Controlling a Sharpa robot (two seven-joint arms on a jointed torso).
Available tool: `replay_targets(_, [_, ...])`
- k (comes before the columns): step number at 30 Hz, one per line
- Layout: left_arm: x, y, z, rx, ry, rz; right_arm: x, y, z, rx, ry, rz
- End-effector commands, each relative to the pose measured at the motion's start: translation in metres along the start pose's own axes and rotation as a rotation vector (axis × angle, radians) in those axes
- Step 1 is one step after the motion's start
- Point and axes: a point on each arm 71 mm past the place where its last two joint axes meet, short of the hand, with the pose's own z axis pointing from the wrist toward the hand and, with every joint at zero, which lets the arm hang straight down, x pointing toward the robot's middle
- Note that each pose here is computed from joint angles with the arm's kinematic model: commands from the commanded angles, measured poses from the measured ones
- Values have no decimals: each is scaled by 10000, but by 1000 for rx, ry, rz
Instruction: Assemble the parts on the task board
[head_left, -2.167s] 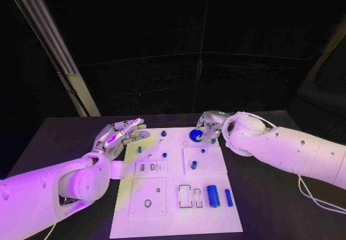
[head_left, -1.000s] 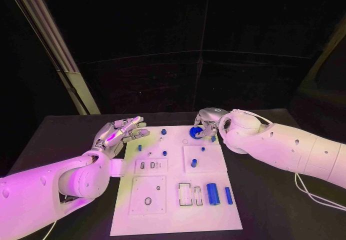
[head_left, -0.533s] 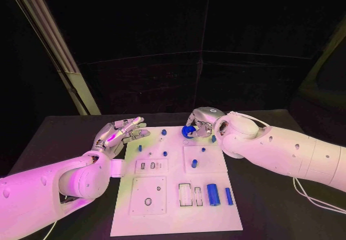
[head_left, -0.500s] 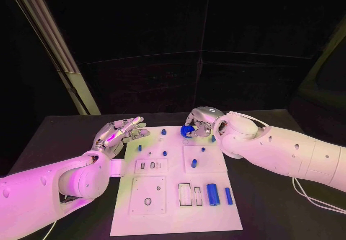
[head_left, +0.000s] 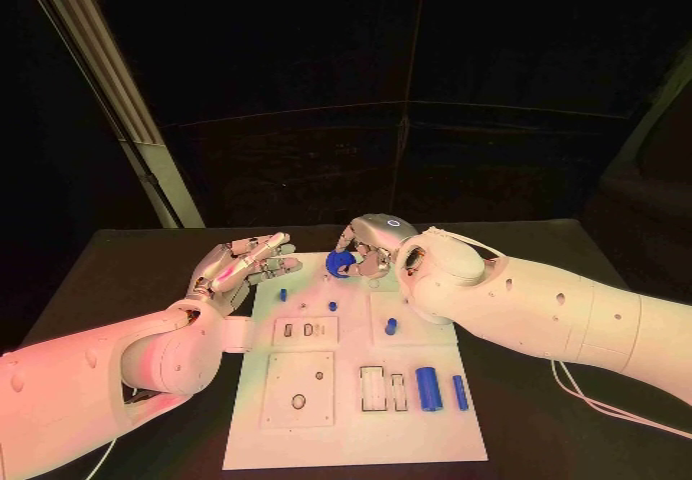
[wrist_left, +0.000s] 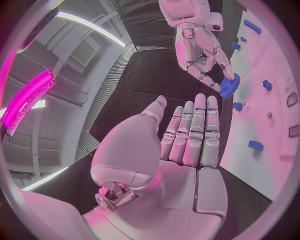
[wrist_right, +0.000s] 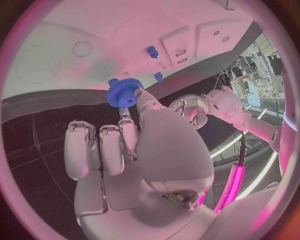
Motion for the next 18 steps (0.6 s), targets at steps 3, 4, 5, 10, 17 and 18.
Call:
replay_targets(3, [16, -14, 8, 10, 9, -6, 116, 68, 70, -10, 14, -6])
replay_targets(4, [17, -14, 8, 10, 10, -5, 141, 79, 83, -11, 21, -7])
replay_targets(5, [18, -14, 9, 10, 10, -5, 157, 85, 90, -13, 25, -8])
replay_targets(10, [24, -11, 16, 11, 10, -5, 259, 110, 143, -20, 54, -9])
replay_targets(17, [32, -7, 23, 11, 10, -4, 340, 145, 195, -22, 63, -4])
replay_targets(18, [33, -7, 24, 11, 10, -4, 345, 146, 201, -21, 61, -3])
